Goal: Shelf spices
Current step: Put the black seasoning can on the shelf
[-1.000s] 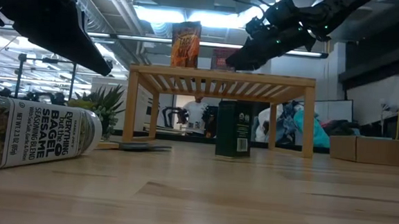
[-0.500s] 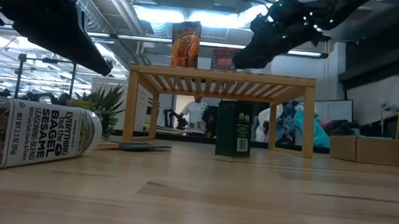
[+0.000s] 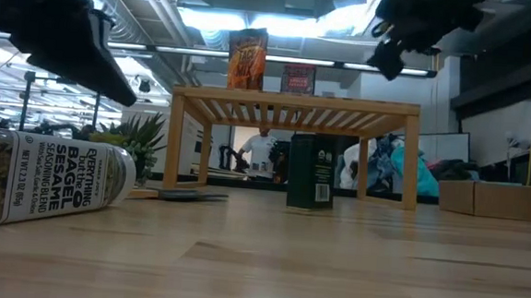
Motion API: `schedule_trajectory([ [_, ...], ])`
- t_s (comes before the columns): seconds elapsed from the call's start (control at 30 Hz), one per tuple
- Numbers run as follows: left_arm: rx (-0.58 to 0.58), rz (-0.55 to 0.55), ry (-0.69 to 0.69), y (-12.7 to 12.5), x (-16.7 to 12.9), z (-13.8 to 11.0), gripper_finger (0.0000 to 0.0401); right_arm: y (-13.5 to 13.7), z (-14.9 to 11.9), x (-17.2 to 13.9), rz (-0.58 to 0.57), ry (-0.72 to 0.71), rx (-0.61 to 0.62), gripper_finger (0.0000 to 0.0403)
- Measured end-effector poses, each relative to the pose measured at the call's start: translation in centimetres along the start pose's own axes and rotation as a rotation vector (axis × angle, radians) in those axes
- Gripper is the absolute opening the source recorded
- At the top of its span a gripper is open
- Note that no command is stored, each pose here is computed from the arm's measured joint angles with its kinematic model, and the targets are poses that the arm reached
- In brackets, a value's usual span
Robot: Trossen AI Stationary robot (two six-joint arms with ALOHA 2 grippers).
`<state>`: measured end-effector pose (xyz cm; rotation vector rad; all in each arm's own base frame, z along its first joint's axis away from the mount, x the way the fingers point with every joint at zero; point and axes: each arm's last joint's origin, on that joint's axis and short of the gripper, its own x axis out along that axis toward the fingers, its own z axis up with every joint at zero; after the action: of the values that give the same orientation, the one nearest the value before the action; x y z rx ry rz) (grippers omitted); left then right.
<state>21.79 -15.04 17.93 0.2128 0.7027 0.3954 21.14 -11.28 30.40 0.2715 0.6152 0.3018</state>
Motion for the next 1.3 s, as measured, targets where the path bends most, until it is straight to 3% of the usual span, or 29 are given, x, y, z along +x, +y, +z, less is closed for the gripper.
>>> schedule_trajectory([
  [0.27, 0.130, 0.195, -0.045, 3.1, -1.4, 0.3, 0.0000, 6.0, 0.0, 3.8, 0.200, 0.134, -0.172, 0.0271],
  [0.53, -0.075, 0.231, -0.105, 10.1, -6.4, 0.2, 0.0000, 11.0, -0.5, 6.5, 0.198, 0.219, -0.302, 0.0271],
  [0.67, -0.134, 0.148, -0.183, 12.2, -7.8, -1.4, 0.0000, 12.8, -1.6, 7.8, 0.185, 0.227, -0.356, 0.0271],
  [0.8, -0.195, 0.043, -0.268, 12.6, -7.5, -4.0, 0.0000, 13.6, -3.7, 8.6, 0.160, 0.222, -0.374, 0.0271],
  [0.97, -0.225, -0.107, -0.359, 11.7, -6.2, -6.5, 0.0000, 12.8, -6.3, 8.7, 0.103, 0.152, -0.362, 0.0271],
  [1.2, -0.186, -0.431, -0.549, 9.6, -4.7, -8.2, 0.0000, 11.0, -10.0, 9.2, 0.036, -0.090, -0.370, 0.0271],
  [1.3, -0.170, -0.485, -0.649, 9.3, -4.5, -8.7, 0.0000, 10.2, -11.8, 9.7, -0.010, -0.126, -0.354, 0.0271],
])
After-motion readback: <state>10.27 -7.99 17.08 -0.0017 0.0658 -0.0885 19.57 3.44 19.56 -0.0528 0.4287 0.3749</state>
